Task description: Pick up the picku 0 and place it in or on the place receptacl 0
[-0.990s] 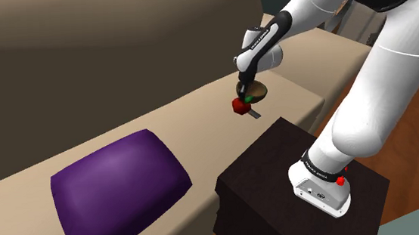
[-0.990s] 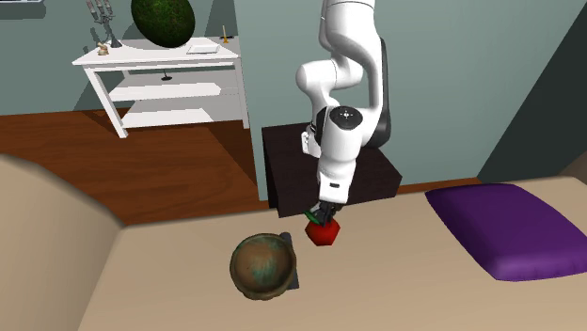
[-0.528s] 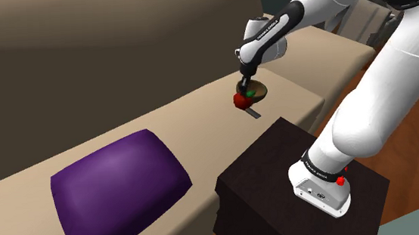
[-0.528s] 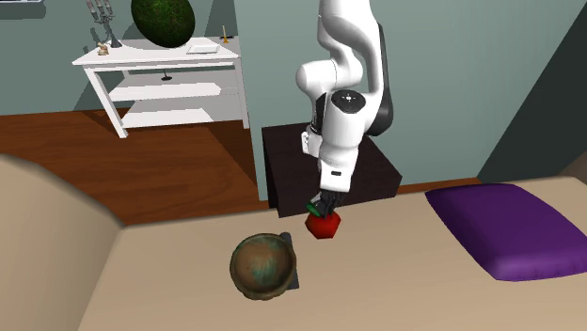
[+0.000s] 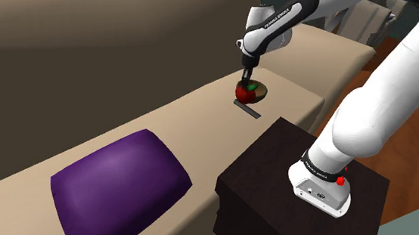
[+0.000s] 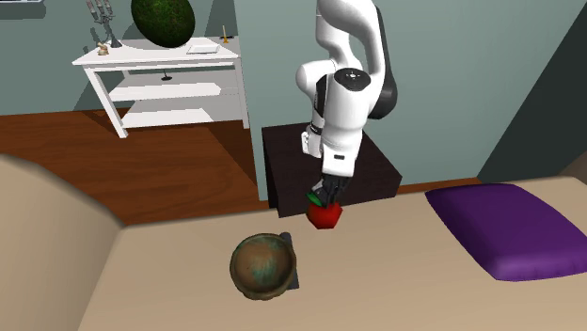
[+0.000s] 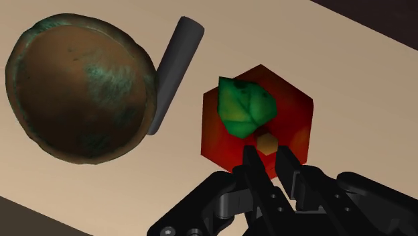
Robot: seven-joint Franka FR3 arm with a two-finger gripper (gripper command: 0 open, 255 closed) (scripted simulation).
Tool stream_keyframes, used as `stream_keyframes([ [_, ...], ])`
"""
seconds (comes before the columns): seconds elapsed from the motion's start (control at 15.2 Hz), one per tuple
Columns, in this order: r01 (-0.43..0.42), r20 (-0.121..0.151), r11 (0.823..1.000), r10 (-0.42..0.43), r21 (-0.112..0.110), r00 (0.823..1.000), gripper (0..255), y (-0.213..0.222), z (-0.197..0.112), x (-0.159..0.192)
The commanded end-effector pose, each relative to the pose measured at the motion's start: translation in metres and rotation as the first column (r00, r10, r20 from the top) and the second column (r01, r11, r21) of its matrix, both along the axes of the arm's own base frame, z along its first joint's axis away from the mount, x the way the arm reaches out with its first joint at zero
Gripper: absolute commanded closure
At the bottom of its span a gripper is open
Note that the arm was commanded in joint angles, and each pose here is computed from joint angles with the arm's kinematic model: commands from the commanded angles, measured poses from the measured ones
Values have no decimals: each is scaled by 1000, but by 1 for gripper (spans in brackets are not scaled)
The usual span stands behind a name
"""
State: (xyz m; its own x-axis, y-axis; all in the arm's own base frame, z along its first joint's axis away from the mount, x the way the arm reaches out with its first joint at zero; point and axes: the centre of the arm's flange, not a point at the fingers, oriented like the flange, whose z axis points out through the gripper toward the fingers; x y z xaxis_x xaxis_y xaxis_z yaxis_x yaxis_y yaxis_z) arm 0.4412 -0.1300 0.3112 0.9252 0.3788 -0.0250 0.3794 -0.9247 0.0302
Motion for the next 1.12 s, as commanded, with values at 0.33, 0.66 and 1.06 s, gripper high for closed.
stream_keyframes([
  [0.33, 0, 0, 1000, 0, 0, 1000, 255, -14, 32, 4],
  [0.66, 0, 0, 1000, 0, 0, 1000, 255, -75, 47, 24],
  [1.06, 0, 0, 1000, 0, 0, 1000, 255, -148, 66, 48],
])
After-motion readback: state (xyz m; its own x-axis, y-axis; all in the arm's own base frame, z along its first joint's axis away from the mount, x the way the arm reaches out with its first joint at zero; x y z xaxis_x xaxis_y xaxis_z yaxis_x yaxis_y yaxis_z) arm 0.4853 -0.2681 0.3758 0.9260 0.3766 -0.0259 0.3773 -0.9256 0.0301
